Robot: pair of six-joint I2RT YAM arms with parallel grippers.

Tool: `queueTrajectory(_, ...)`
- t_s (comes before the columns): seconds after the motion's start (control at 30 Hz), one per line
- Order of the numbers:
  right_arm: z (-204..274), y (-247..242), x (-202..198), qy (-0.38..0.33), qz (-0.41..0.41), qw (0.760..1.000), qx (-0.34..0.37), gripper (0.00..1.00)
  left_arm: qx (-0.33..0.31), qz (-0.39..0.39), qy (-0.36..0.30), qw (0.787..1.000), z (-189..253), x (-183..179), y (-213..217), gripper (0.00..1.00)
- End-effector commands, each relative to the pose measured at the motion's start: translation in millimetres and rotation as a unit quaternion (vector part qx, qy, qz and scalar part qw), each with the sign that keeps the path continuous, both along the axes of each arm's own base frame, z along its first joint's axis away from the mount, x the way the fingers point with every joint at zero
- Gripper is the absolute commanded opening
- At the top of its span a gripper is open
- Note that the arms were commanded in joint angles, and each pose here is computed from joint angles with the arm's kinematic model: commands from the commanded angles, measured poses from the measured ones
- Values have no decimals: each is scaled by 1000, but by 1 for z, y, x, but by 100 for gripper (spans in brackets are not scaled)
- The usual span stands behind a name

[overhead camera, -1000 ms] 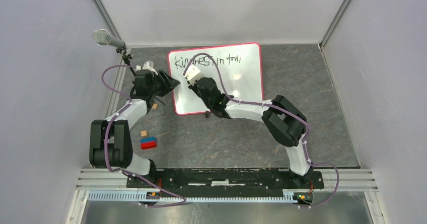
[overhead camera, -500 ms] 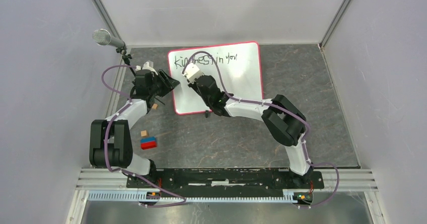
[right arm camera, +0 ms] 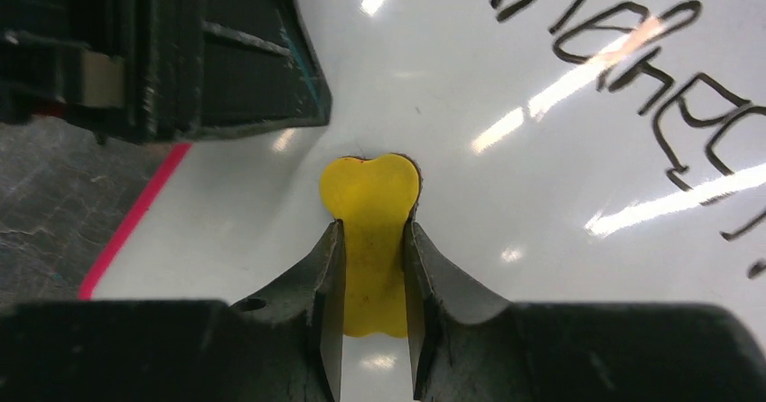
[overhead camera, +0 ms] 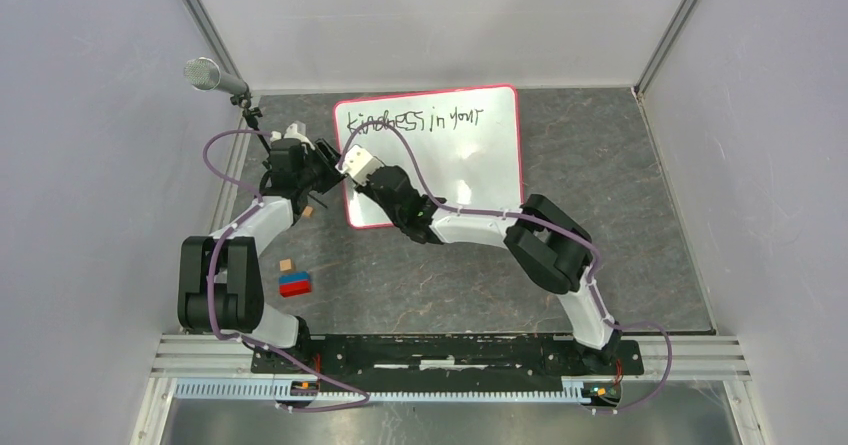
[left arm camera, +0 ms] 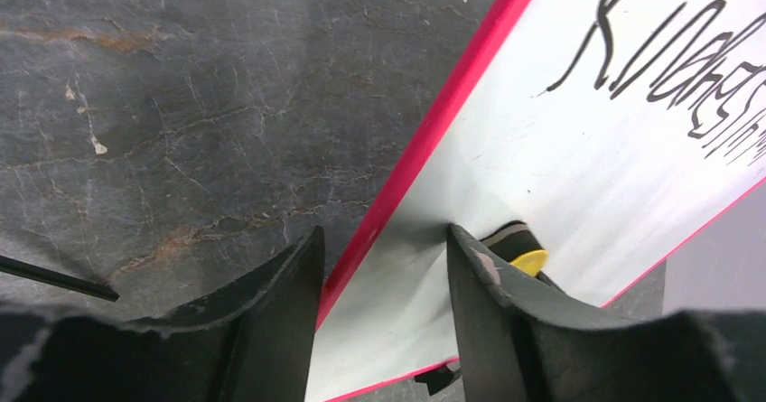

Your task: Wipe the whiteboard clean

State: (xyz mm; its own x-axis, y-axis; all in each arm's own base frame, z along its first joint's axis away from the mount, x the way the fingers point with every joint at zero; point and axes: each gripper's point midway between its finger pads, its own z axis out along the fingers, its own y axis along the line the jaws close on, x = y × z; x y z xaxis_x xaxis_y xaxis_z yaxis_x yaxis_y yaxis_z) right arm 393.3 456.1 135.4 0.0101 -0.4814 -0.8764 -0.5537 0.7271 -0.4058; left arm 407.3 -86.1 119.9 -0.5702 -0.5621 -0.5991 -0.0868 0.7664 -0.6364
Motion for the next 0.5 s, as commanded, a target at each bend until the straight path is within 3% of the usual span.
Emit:
queueTrajectory(0.0, 79, -51, 17, -70, -71, 994, 49, 21, -5, 4, -7, 1000, 18, 4, -3, 63)
queueTrajectory(0.2, 124, -111, 56, -105, -105, 983, 103, 23, -8, 6, -9, 1000, 20, 4, -3, 71)
queueTrajectory(0.47, 120, -166, 99, -93, -138, 981, 100, 24, -3, -9, 1, 1000, 13, 7, -6, 72)
